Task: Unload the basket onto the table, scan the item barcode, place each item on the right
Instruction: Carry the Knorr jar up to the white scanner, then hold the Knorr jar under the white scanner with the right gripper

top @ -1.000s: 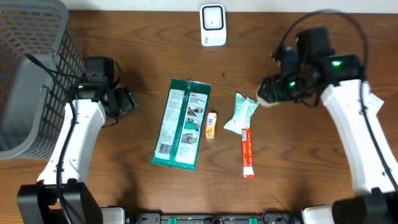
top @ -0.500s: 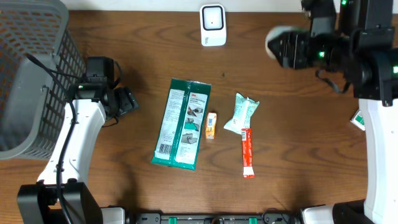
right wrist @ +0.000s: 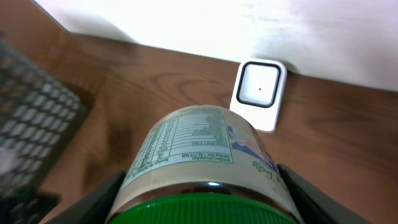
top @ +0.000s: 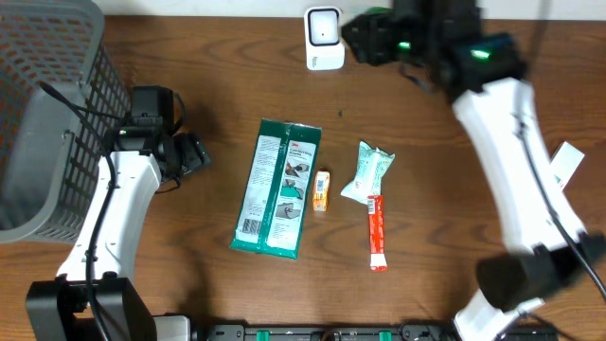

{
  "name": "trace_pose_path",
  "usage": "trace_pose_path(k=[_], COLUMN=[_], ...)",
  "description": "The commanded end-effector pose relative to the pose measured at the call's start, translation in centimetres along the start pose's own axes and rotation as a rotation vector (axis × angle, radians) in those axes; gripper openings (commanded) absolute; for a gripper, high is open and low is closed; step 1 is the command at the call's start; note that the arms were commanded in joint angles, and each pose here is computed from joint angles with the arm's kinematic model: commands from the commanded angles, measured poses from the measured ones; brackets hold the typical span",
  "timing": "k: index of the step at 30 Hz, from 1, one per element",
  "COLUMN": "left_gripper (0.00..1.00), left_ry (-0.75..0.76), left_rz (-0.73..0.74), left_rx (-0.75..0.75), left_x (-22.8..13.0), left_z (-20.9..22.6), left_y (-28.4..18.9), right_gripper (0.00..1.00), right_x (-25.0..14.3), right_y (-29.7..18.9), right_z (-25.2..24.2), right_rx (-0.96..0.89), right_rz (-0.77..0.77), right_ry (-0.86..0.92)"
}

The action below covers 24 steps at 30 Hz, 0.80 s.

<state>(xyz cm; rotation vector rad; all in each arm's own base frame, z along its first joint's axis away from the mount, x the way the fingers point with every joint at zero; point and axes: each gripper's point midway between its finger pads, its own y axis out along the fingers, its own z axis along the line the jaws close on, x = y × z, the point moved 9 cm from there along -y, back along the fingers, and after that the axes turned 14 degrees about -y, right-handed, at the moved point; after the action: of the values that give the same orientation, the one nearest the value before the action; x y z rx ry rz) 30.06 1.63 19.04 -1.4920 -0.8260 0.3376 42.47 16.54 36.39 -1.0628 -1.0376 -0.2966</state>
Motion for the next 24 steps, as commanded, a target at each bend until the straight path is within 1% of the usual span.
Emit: trace_pose_path(k=[1,5,7,11,17,21,24], left_gripper=[0.89,0.89,0.89,0.89,0.89,0.89,0.89], left_ry=[0.001,0.001,0.001,0.001,0.001,0.001,0.001], left_rz=[-0.016,-0.016,-0.016,-0.016,-0.016,-0.016,-0.016], left_rx=[0.008,0.008,0.008,0.009,0.009,0.009,0.009], left_x=[0.2,0.2,0.2,0.3,0.3,0.3,0.3], left_z=[0.1,0.1,0.1,0.1,0.1,0.1,0.1], left_y=[-0.2,-0.2,-0.2,-0.2,-0.2,-0.2,-0.2], right_gripper=[0.01,0.01,0.01,0.01,0.01,0.01,0.01], right_x=[-0.3,-0.2,-0.1,-0.3,-2.7,-3.9,-3.9], right_y=[4.3,9.2,11.2,15.9,21.3,23.4,23.7], right_z=[0.2,-0.8,-1.2,-2.0,-3.6,-4.5,-4.7], right_rx=[-0.082,-0.291,-0.341,-0.357,-0.371,-0.381,-0.383], right_rz=[-0.014,-0.094,-0.146,-0.29,-0.42,-0.516,-0.564], right_ry=[-0.015,-0.055,-0.076,-0.085,-0.082,-0.082,-0.083])
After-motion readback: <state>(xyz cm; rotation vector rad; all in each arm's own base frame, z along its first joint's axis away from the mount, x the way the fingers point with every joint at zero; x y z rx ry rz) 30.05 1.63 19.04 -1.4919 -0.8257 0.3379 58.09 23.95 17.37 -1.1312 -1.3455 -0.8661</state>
